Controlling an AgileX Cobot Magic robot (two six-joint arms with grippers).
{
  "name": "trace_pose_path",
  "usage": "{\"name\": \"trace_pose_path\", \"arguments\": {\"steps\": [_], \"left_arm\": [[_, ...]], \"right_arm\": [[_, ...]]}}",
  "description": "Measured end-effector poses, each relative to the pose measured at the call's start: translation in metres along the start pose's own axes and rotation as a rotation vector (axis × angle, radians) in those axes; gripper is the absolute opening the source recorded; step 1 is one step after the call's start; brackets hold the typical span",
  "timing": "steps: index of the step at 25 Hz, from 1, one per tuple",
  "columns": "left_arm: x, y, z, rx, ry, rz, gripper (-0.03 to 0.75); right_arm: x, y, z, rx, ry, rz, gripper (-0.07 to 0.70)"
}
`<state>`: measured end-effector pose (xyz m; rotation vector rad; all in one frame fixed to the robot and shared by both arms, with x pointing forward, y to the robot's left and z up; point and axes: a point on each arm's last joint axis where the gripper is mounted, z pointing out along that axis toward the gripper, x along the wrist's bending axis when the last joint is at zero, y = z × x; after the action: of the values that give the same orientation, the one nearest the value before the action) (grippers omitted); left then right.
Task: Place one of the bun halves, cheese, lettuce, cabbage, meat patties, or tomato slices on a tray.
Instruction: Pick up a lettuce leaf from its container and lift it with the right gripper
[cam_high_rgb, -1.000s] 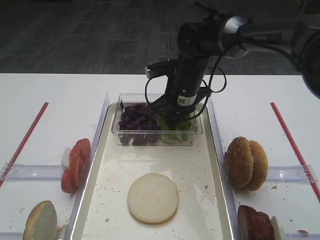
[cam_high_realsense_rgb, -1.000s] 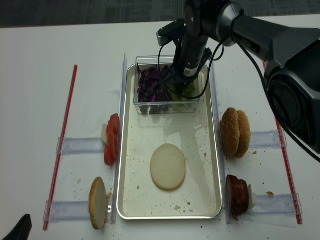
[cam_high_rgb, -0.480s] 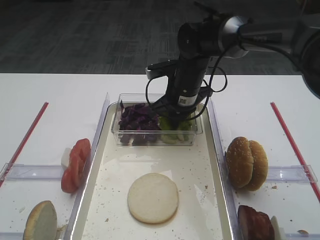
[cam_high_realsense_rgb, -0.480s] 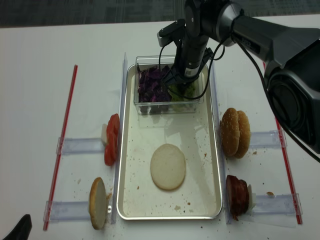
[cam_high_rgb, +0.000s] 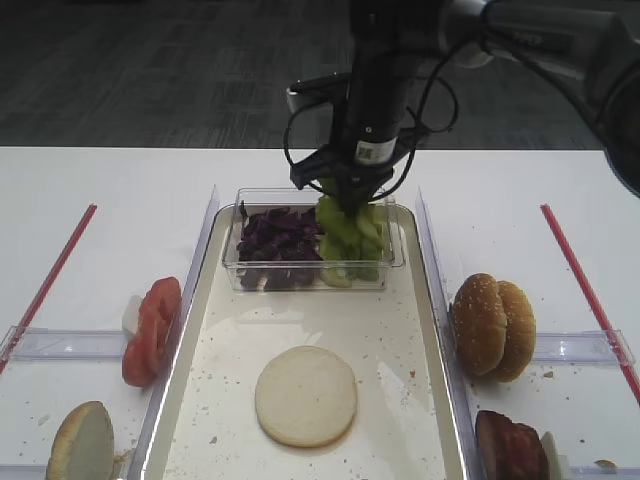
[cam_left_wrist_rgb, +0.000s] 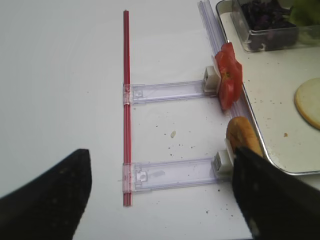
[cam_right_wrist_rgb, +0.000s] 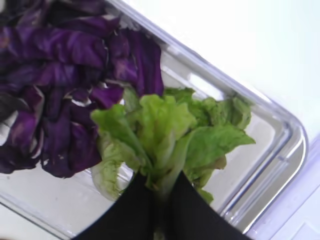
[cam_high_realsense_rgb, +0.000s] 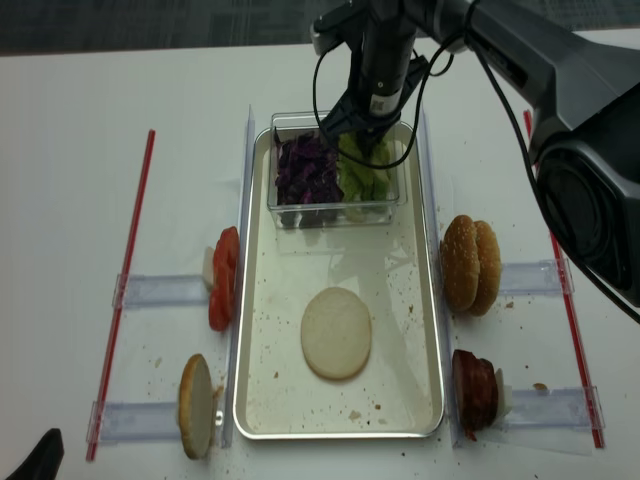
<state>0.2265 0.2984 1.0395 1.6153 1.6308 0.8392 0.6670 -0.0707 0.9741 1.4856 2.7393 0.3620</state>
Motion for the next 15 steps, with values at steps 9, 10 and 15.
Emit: {"name": "trace_pose_path", "arguments": {"steps": [9, 10, 15], "left_arm": [[0.0, 0.0, 0.0, 0.0, 0.0, 0.0, 0.534], [0.0, 0.0, 0.0, 0.0, 0.0, 0.0, 0.534], [0.0, 0.0, 0.0, 0.0, 0.0, 0.0, 0.534]], "right_arm": [[0.003, 0.013, -0.032, -0.093, -0.007, 0.064, 0.071], [0.003, 0.012, -0.034, -0.095, -0.007, 0.07, 0.071], [0.005, 0.012, -0.045, -0.116, -0.006, 0.095, 0.071]]}}
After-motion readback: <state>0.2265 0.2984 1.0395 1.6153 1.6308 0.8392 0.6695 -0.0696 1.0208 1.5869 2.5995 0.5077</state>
